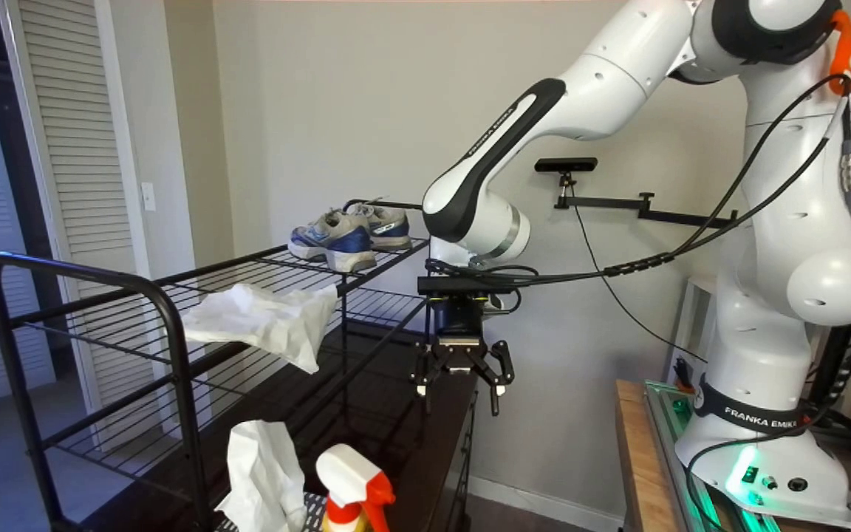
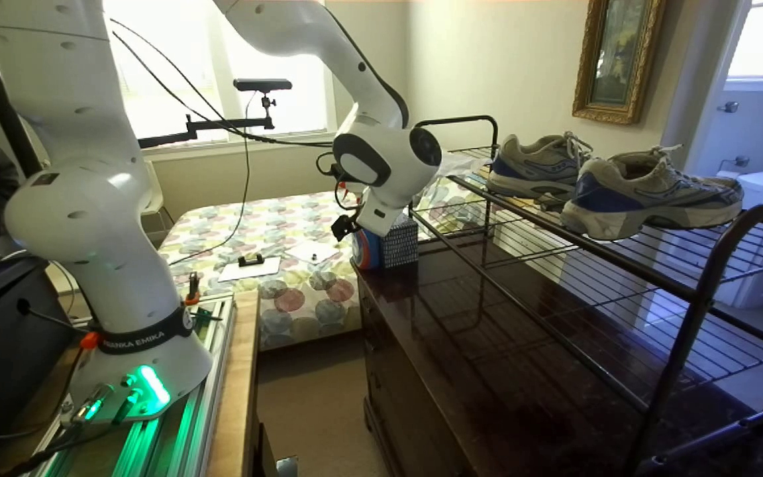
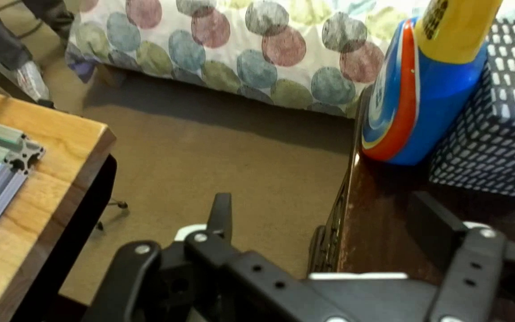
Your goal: Put the blue bottle on the top rack
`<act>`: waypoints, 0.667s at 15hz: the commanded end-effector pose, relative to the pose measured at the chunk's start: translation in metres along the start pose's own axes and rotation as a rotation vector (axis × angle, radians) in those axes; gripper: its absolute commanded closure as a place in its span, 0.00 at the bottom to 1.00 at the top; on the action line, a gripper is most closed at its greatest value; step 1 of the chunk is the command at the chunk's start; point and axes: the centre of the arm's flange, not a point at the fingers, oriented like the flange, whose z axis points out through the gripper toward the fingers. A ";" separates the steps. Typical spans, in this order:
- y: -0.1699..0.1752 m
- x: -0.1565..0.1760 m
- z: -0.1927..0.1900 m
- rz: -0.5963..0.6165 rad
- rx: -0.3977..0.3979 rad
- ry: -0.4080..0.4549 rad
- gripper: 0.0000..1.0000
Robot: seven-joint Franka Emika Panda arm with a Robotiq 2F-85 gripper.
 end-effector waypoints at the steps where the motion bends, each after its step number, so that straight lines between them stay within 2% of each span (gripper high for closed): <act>1: -0.025 0.012 0.022 0.035 0.016 -0.194 0.00; 6: -0.043 0.022 0.038 0.118 0.180 -0.371 0.00; 7: -0.045 0.023 0.040 0.128 0.195 -0.387 0.00; 8: -0.032 0.017 0.032 0.126 0.154 -0.318 0.00; 10: -0.037 0.021 0.036 0.138 0.175 -0.343 0.00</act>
